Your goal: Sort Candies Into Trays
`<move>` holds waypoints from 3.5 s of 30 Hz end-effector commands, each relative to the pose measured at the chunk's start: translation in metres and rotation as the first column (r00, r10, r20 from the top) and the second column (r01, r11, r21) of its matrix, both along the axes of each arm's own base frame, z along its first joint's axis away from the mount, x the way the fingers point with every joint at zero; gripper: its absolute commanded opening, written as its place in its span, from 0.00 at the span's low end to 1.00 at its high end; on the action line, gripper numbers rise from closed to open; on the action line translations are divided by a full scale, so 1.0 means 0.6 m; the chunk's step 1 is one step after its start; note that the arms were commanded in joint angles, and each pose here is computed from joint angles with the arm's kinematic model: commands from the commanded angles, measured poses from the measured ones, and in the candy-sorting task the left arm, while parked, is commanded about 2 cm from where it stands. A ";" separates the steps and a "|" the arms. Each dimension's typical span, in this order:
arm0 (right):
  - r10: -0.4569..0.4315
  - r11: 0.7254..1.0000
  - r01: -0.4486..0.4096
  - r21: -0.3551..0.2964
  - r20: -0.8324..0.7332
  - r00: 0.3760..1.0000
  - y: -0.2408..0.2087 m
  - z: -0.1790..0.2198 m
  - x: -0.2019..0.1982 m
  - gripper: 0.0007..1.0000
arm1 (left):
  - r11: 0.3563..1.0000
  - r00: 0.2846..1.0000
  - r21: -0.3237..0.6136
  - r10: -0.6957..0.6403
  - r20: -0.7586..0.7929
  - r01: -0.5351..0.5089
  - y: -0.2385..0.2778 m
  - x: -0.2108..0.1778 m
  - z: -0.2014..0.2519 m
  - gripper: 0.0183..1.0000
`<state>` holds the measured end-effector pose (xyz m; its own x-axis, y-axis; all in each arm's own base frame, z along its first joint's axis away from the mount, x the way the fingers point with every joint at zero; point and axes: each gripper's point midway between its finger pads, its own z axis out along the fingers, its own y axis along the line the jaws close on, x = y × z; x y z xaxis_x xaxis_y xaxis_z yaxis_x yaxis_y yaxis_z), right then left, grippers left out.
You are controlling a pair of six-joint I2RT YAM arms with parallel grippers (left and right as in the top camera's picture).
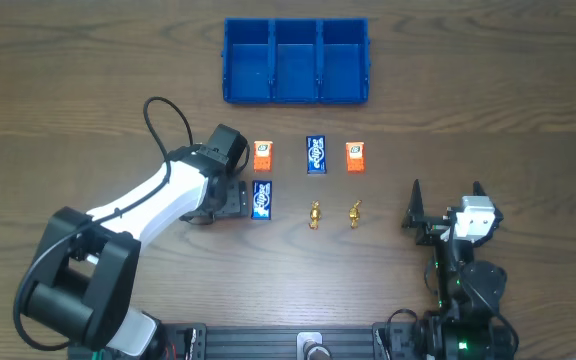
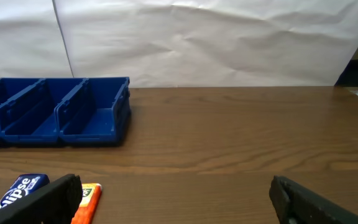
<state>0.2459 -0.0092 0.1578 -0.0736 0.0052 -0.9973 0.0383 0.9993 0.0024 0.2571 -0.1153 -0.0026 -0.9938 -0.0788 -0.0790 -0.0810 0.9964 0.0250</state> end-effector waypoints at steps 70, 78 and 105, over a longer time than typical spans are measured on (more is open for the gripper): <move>0.001 1.000 -0.001 -0.014 -0.006 1.000 -0.001 -0.003 0.000 1.00 | 0.997 0.971 -0.076 -0.001 0.240 0.020 -0.174 0.203 0.119 0.81; 0.001 1.000 -0.001 -0.015 -0.006 1.000 -0.001 -0.003 0.000 1.00 | 0.995 0.985 -0.100 0.022 0.173 -0.005 -0.158 0.163 0.023 0.80; 0.001 1.000 -0.001 -0.014 -0.006 1.000 -0.001 -0.003 0.000 1.00 | 0.998 0.858 -0.056 -0.007 0.513 0.041 -0.153 0.299 0.267 0.32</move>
